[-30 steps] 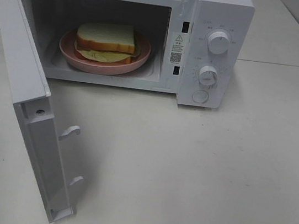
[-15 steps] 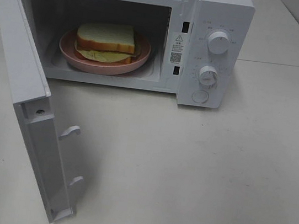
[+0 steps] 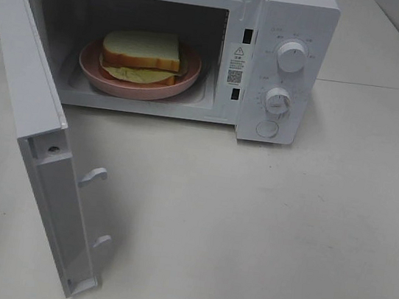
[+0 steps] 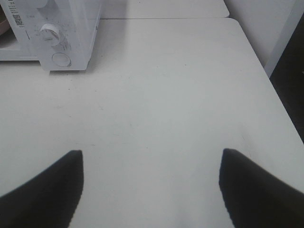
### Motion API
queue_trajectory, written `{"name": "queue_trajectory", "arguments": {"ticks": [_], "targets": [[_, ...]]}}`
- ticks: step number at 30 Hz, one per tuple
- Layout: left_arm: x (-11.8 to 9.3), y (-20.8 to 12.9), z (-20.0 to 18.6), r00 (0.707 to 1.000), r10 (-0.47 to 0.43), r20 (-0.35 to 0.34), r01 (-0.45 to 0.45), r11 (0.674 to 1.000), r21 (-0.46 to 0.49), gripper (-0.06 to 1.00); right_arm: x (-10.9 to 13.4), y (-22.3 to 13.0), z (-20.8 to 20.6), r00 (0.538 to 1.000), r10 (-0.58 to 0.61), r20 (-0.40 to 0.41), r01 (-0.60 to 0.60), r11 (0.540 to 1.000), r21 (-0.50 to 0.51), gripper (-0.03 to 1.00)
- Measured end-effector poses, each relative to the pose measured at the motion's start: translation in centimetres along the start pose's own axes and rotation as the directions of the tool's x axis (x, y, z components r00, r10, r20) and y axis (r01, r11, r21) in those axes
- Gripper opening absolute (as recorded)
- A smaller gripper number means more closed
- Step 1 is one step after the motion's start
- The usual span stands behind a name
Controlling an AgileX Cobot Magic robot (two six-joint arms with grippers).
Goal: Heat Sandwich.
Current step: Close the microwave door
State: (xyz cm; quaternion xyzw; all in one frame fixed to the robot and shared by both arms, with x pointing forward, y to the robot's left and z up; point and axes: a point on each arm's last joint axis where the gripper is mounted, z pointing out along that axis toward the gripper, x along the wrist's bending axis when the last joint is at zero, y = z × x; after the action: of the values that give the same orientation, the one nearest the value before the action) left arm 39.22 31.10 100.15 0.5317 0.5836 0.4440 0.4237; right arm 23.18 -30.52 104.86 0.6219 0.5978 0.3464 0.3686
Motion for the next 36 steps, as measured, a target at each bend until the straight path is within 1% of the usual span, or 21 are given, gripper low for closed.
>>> {"name": "queue_trajectory", "arguments": {"ticks": [2,4,11,12,14,15,16,18,19,20,21,23,24,25,28,29,30,31,33,34,36], "targets": [[0.0,-0.1,0.4,1.000,0.006,0.000,-0.006,1.000,-0.005,0.00,0.0,0.0,0.0,1.000,0.000,0.000,0.000,1.000,0.000,0.76],[0.0,-0.3,1.8,1.000,0.024,0.001,-0.024,0.999,-0.027,0.00,0.0,0.0,0.0,1.000,0.000,0.000,0.000,1.000,0.000,0.76],[-0.4,-1.7,4.2,0.999,0.027,0.040,-0.027,1.000,-0.005,0.00,0.0,0.0,0.0,1.000,0.000,0.000,0.000,1.000,0.000,0.76],[-0.7,-1.9,4.8,0.997,0.033,0.068,-0.033,0.999,-0.007,0.00,0.0,0.0,0.0,1.000,0.000,0.000,0.000,1.000,0.000,0.76],[-1.0,-1.9,5.5,0.994,0.048,0.102,-0.047,0.999,-0.015,0.00,0.0,0.0,0.0,1.000,0.000,0.000,0.000,1.000,0.000,0.76],[-1.0,-1.9,5.5,0.994,0.048,0.102,-0.047,0.999,-0.015,0.00,0.0,0.0,0.0,1.000,0.000,0.000,0.000,1.000,0.000,0.76],[-1.3,-1.9,6.2,0.988,0.065,0.139,-0.062,0.998,-0.023,0.00,0.0,0.0,0.0,1.000,0.000,0.000,0.000,1.000,0.000,0.76],[-1.8,-1.8,6.8,0.979,0.088,0.181,-0.083,0.996,-0.039,0.00,0.0,0.0,0.0,1.000,0.000,0.000,0.000,1.000,0.000,0.76],[-2.0,-1.9,7.1,0.976,0.093,0.198,-0.087,0.995,-0.040,0.00,0.0,0.0,0.0,1.000,0.000,0.000,0.000,1.000,0.000,0.76],[-2.0,-1.9,7.1,0.976,0.093,0.198,-0.087,0.995,-0.040,0.00,0.0,0.0,0.0,1.000,0.000,0.000,0.000,1.000,0.000,0.76],[-2.6,-1.9,7.7,0.969,0.095,0.229,-0.087,0.995,-0.043,0.00,0.0,0.0,0.0,1.000,0.000,0.000,0.000,1.000,0.000,0.76],[-3.3,-2.0,8.3,0.959,0.100,0.264,-0.091,0.995,-0.043,0.00,0.0,0.0,0.0,1.000,0.000,0.000,0.000,1.000,0.000,0.76],[-3.3,-2.0,8.3,0.959,0.100,0.264,-0.091,0.995,-0.043,0.00,0.0,0.0,0.0,1.000,0.000,0.000,0.000,1.000,0.000,0.76],[-4.2,-2.0,8.9,0.948,0.109,0.300,-0.099,0.994,-0.049,0.00,0.0,0.0,0.0,1.000,0.000,0.000,0.000,1.000,0.000,0.76],[-5.3,-2.0,9.6,0.933,0.116,0.341,-0.104,0.993,-0.053,0.00,0.0,0.0,0.0,1.000,0.000,0.000,0.000,1.000,0.000,0.76],[-5.3,-2.0,9.6,0.933,0.116,0.341,-0.104,0.993,-0.053,0.00,0.0,0.0,0.0,1.000,0.000,0.000,0.000,1.000,0.000,0.76],[-6.2,-2.1,10.2,0.922,0.121,0.369,-0.110,0.993,-0.051,0.00,0.0,0.0,0.0,1.000,0.000,0.000,0.000,1.000,0.000,0.76],[-6.6,-2.1,10.5,0.917,0.122,0.379,-0.111,0.992,-0.051,0.00,0.0,0.0,0.0,1.000,0.000,0.000,0.000,1.000,0.000,0.76],[-7.3,-2.3,11.4,0.919,0.099,0.382,-0.093,0.995,-0.036,0.00,0.0,0.0,0.0,1.000,0.000,0.000,0.000,1.000,0.000,0.76],[-7.3,-2.3,11.4,0.919,0.099,0.382,-0.093,0.995,-0.036,0.00,0.0,0.0,0.0,1.000,0.000,0.000,0.000,1.000,0.000,0.76],[-8.1,-2.2,12.0,0.914,0.095,0.395,-0.088,0.995,-0.037,0.00,0.0,0.0,0.0,1.000,0.000,0.000,0.000,1.000,0.000,0.76]]}}
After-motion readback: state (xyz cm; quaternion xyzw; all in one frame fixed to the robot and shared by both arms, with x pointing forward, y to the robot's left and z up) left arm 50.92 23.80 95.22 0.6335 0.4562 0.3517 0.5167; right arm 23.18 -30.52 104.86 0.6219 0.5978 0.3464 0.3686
